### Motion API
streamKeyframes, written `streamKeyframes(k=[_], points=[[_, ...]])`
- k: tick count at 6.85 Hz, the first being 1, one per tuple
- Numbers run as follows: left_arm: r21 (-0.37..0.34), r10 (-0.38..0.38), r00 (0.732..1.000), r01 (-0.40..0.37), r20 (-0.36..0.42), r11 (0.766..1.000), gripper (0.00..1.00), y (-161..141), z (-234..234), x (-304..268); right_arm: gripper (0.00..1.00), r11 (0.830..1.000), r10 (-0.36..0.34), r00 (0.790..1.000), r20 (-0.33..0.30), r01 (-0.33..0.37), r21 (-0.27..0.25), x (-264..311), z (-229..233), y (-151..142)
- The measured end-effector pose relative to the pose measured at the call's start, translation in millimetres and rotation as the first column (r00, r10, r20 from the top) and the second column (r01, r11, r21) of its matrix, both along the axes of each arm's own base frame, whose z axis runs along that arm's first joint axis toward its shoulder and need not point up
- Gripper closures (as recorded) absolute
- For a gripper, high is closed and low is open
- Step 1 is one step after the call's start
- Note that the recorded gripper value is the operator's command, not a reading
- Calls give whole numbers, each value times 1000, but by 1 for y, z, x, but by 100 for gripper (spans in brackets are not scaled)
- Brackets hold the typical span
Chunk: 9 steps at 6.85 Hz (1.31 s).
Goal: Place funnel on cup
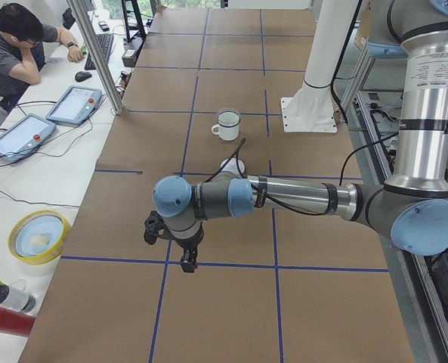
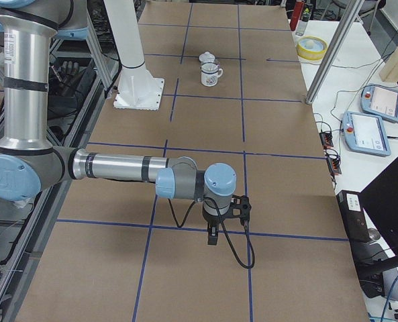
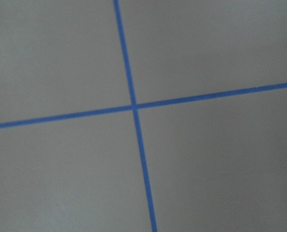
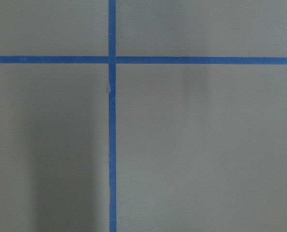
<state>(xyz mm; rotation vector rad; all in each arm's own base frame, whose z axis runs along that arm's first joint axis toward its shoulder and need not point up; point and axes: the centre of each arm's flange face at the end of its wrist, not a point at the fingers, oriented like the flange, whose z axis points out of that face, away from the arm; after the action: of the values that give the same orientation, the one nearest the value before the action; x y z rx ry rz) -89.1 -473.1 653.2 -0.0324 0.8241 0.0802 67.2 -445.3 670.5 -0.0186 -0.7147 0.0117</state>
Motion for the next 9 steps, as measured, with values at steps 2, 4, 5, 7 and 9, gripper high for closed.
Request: streamKeyframes(k=[2, 4, 5, 7, 9], points=[[-3, -5, 1000, 5, -10, 1000, 0, 9, 16, 0, 0, 1000, 0, 1000, 0, 0, 0, 0, 0, 0], [2, -3, 1000, 3, -4, 1000, 0, 10, 14, 0, 0, 1000, 0, 1000, 0, 0, 1, 0, 0, 0], [9, -1, 1000, 1, -3, 1000, 0, 9, 11, 0, 0, 1000, 0, 1000, 0, 0, 1, 0, 0, 0], [22, 1, 1000, -1, -4, 1000, 0, 6, 7, 1, 0, 1000, 0, 1000, 0, 0, 1, 0, 0, 0], [34, 0, 1000, 0, -3, 999, 0, 5, 2, 0, 0, 1000, 0, 1000, 0, 0, 0, 0, 0, 0]])
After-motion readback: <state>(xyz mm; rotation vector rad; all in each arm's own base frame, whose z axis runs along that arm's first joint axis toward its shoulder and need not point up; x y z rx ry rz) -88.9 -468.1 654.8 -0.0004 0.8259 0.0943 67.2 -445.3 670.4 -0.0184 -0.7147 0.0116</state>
